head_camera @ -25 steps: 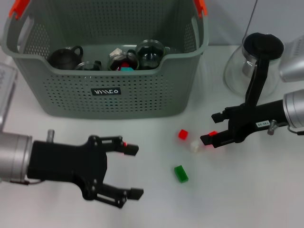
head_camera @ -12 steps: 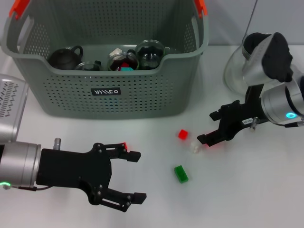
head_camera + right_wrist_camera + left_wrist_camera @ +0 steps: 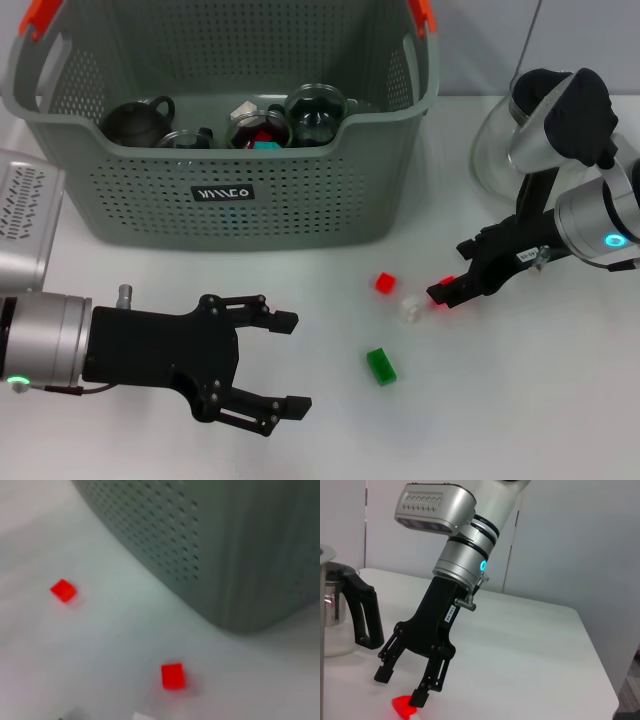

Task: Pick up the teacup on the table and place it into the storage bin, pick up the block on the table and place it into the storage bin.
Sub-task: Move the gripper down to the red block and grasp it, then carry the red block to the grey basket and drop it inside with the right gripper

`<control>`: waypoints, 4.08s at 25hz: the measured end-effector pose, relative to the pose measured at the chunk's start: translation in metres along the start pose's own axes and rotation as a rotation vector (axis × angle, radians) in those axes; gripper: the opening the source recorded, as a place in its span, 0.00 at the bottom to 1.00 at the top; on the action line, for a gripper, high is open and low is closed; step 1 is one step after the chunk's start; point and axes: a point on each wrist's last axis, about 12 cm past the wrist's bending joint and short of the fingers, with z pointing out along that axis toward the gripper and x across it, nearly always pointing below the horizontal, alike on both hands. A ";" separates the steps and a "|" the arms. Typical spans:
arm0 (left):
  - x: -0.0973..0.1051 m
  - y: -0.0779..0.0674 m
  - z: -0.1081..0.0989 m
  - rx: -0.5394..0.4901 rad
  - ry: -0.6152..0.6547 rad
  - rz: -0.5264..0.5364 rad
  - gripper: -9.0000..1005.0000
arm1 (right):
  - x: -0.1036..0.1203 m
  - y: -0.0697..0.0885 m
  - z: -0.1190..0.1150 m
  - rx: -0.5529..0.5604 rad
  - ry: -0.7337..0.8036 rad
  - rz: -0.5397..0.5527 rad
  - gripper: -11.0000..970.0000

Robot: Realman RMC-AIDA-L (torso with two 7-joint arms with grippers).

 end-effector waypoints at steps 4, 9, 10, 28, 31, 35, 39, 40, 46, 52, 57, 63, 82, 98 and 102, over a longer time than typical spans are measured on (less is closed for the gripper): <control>0.000 0.000 0.000 0.000 0.001 0.006 0.93 | 0.000 -0.001 0.000 0.008 0.019 0.043 0.94; -0.002 0.001 0.001 0.004 0.004 0.015 0.93 | -0.002 0.000 0.001 0.012 0.046 0.095 0.94; -0.002 0.001 0.001 0.004 0.005 0.018 0.93 | -0.003 0.000 0.001 0.012 0.052 0.105 0.94; -0.001 0.001 0.001 0.011 0.016 0.055 0.93 | -0.008 0.006 0.002 -0.011 0.061 0.161 0.94; -0.001 0.001 0.001 0.008 0.016 0.053 0.93 | -0.009 0.006 0.003 -0.004 0.056 0.160 0.94; -0.001 0.001 0.001 0.008 0.016 0.053 0.93 | -0.009 0.007 0.005 -0.004 0.055 0.163 0.93; 0.000 0.002 0.001 -0.001 0.019 0.052 0.93 | -0.008 0.009 0.008 -0.001 0.051 0.162 0.91; 0.000 0.002 0.001 -0.002 0.020 0.052 0.93 | -0.007 0.009 0.008 0.001 0.052 0.161 0.91; 0.000 0.002 0.001 -0.002 0.021 0.052 0.93 | -0.006 0.012 0.013 0.004 0.062 0.150 0.89; 0.001 0.002 0.001 -0.003 0.021 0.050 0.93 | -0.007 0.013 0.014 0.003 0.063 0.148 0.76; 0.002 0.001 0.000 -0.005 0.021 0.047 0.93 | -0.008 0.014 0.013 0.001 0.065 0.139 0.62; 0.001 0.000 -0.001 0.000 0.014 0.042 0.93 | -0.008 0.014 0.008 -0.010 0.068 0.129 0.50; 0.004 0.000 0.003 -0.005 0.009 0.030 0.93 | -0.027 0.017 -0.071 -0.133 -0.057 0.092 0.47; 0.002 0.004 0.003 -0.016 0.011 0.031 0.93 | -0.199 0.051 -0.090 -0.159 -0.436 -0.049 0.46; 0.002 0.004 0.003 -0.015 0.016 0.033 0.93 | -0.217 0.047 -0.064 -0.017 -0.465 -0.049 0.47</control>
